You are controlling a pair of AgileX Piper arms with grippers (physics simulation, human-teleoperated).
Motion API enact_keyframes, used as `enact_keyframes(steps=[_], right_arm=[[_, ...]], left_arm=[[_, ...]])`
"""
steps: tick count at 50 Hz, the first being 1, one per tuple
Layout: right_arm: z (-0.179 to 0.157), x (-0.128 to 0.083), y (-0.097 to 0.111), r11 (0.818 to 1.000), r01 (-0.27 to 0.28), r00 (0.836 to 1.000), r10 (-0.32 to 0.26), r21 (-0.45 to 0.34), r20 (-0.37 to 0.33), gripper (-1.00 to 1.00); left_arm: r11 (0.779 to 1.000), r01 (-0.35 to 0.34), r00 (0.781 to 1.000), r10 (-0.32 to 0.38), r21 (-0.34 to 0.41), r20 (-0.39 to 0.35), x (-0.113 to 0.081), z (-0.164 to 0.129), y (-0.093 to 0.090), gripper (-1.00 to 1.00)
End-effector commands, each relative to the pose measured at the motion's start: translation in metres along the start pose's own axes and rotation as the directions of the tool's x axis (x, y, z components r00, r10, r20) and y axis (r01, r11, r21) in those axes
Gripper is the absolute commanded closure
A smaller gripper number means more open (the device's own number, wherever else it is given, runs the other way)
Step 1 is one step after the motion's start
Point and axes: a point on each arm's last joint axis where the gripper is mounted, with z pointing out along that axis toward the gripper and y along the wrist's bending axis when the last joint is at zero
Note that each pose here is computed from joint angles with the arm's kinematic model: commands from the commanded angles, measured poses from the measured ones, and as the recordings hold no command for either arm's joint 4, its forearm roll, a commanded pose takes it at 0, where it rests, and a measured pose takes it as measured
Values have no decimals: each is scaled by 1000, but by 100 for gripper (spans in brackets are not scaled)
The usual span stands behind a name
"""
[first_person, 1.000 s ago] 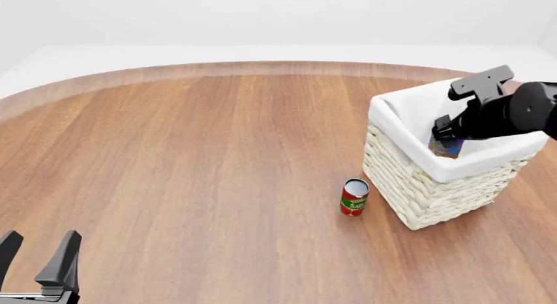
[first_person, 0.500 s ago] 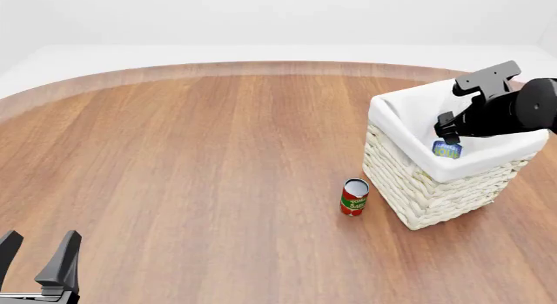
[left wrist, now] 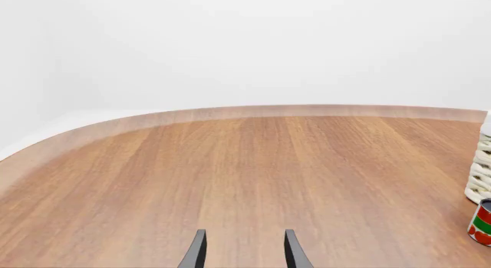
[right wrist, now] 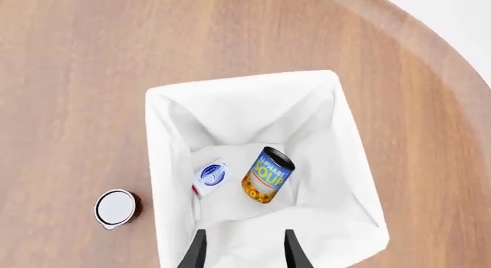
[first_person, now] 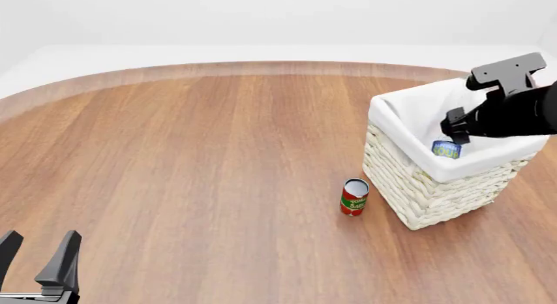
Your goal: Pick up the alphabet soup and the cream cheese box, and put them in the basket.
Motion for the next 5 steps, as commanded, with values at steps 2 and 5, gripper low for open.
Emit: enact_keyframes(steps=[2, 5], right_arm=[[-35, 8, 12, 999, -31, 999, 32, -20, 34, -100], [-43, 9, 14, 999, -35, 998, 36, -23, 42, -100]], left_arm=[[1000, 0, 1000, 0, 0, 0, 0, 0, 0, -100], [1000, 0, 1000, 0, 0, 0, 0, 0, 0, -100]])
